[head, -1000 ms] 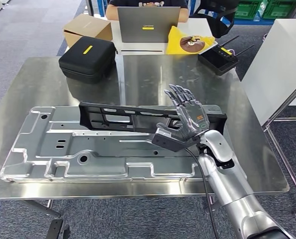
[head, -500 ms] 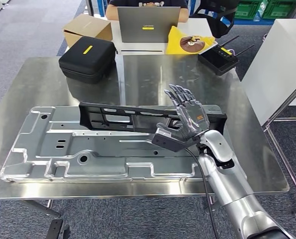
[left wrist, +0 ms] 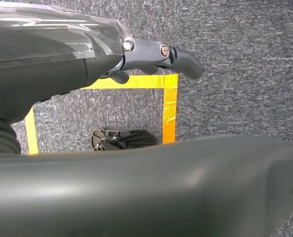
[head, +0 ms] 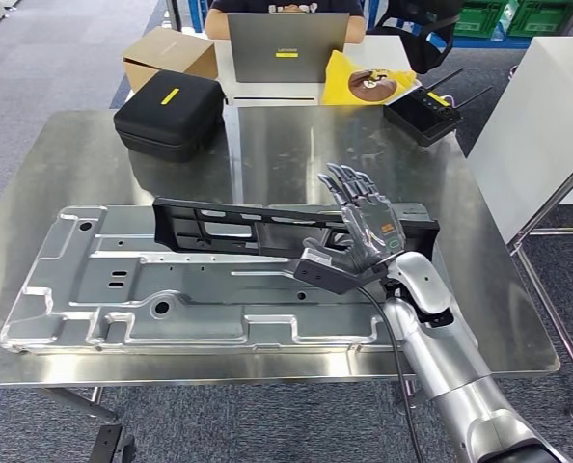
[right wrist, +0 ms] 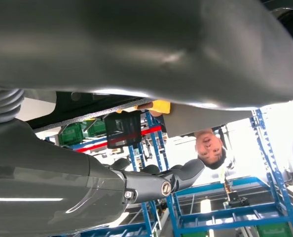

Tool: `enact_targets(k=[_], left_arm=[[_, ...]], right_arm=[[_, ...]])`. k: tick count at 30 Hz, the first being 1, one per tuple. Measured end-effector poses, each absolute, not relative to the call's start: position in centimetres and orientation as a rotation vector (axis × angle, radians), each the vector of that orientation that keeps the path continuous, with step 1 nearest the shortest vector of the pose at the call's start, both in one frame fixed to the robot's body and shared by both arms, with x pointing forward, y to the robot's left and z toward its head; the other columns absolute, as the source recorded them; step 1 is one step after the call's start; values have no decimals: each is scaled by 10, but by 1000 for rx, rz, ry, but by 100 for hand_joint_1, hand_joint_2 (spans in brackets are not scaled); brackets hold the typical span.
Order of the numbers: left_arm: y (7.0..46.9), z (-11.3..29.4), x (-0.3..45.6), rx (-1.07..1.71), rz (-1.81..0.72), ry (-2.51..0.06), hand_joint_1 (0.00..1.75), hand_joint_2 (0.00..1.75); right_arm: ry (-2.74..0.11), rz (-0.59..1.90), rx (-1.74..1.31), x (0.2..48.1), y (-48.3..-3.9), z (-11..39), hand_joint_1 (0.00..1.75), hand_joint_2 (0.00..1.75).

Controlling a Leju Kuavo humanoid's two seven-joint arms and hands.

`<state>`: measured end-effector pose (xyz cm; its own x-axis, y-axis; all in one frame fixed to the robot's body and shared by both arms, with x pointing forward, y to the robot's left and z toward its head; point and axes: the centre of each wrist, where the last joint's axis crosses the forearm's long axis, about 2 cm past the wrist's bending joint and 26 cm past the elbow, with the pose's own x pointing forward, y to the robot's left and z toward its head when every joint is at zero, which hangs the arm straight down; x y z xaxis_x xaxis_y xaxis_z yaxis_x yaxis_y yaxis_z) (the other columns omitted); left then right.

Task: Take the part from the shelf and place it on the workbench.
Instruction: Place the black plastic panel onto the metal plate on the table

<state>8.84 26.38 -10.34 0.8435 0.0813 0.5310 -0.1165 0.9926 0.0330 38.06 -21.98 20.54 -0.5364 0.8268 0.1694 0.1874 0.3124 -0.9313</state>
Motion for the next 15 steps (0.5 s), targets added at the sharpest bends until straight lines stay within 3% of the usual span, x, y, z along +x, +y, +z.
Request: enact_targets(k=[15], left_arm=[[264,-103,88,65,104,-557,0,0]], right_arm=[[-1921,1238,-897,381,-220,205,0,0]])
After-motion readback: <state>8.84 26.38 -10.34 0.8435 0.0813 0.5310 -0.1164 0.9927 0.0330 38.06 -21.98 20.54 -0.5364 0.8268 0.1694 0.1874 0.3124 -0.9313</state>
